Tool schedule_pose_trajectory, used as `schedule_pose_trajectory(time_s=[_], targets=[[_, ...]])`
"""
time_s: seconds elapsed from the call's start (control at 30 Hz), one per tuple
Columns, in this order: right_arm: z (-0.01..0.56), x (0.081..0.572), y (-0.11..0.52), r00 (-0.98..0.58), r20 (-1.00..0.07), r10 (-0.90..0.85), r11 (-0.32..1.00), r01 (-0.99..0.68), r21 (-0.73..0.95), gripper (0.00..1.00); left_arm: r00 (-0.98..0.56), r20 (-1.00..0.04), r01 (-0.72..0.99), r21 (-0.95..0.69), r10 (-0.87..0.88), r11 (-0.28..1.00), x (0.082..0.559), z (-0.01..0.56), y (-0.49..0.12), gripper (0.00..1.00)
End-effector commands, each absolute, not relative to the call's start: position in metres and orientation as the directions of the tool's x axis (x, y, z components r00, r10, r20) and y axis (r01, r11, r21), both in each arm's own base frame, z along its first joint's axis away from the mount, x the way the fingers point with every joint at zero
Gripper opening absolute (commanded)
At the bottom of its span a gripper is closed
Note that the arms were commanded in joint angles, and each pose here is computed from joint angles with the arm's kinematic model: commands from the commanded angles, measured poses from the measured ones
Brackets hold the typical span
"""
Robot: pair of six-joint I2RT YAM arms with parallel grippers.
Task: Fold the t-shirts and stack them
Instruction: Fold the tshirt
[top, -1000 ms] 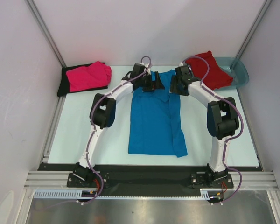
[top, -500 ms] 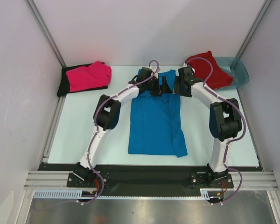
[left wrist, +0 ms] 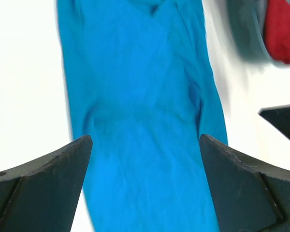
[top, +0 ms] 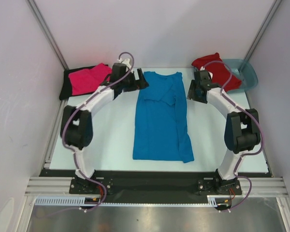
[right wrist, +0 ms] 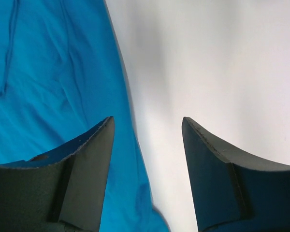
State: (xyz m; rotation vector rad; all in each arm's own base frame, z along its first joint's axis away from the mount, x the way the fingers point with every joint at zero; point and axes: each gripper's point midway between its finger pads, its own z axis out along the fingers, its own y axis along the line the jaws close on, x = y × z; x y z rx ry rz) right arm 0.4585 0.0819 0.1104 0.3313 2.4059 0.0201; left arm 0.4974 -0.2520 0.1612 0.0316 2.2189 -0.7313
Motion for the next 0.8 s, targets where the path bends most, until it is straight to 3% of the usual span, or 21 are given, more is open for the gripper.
schedule_pose_trajectory(time_s=[0.0,0.37,0.53,0.77], targets=[[0.127,0.420,0.082,-0.749,-0.611,0.256,0.966,0.227,0.126,0.63,-0.722,-0.672,0.290,-0.509,-0.164,0.810,0.437,0.156,-0.255,1.00],[0.118,0.290,0.088,-0.816,-0.507,0.277,0.957,0.187,0.222,0.63,-0.835,-0.531,0.285,-0.638,-0.141,0.715,0.285,0.099,-0.251,1.00],[0.118,0.244,0.098,-0.840,-0.467,0.277,0.951,0.170,0.258,0.63,-0.839,-0.527,0.313,-0.671,-0.134,0.673,0.244,0.102,-0.260,1.00],[0.128,0.210,0.175,-0.855,-0.482,0.191,0.887,-0.061,0.459,0.63,-0.826,-0.536,0.240,-0.615,-0.175,0.751,0.218,0.087,-0.238,1.00]])
